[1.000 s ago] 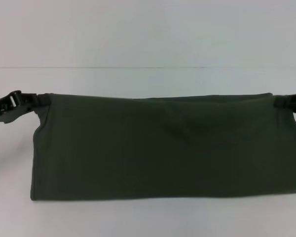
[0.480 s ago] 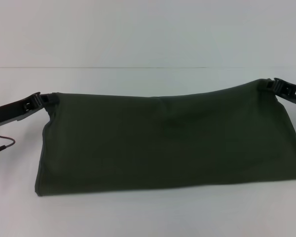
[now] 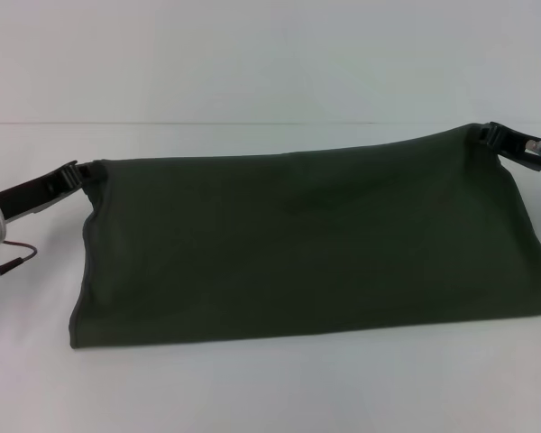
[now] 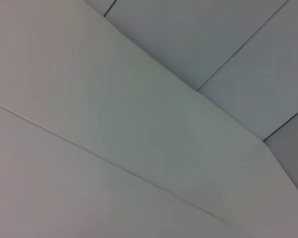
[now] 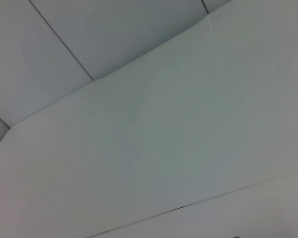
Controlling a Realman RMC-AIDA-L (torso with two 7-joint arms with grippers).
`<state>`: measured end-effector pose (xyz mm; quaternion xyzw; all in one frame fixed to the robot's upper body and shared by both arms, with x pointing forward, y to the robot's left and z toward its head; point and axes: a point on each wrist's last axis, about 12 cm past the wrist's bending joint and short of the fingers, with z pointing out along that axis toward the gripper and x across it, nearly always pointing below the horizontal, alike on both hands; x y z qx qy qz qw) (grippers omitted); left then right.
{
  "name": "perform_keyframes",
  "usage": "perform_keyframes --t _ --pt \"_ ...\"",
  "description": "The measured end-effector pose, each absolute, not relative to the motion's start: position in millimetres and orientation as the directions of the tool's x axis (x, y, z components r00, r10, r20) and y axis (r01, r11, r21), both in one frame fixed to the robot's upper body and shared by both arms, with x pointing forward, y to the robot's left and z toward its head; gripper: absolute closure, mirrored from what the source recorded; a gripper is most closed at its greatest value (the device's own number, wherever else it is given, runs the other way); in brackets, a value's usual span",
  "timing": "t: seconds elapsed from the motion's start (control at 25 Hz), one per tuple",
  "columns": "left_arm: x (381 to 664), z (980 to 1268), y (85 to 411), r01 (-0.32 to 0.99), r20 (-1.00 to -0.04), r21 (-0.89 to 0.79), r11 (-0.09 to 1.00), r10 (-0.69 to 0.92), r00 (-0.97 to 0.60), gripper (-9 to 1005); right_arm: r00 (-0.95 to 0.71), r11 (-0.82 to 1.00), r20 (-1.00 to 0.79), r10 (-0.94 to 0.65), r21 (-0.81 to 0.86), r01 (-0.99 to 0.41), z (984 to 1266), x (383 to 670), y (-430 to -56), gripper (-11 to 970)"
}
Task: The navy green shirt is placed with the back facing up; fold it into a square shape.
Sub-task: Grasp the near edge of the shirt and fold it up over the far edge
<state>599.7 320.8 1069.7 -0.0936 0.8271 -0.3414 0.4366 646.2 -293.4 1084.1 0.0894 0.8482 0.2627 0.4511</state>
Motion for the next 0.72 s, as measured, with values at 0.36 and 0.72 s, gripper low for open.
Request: perform_keyframes --t 0.36,0.72 --pt "605.3 1063.4 310.8 0.127 -0.681 -0.608 0.784 -0.433 -0.590 975 -0.586 0.864 -0.712 0.386 0.502 -0.041 1074.0 648.9 -283.3 906" --pt "607.5 1055.8 298.8 0.118 -0.707 -0.575 0.810 -0.419 -0.570 974 -0.557 0.869 -0.734 0.388 0.493 -0.044 1067.8 646.9 -280.4 906"
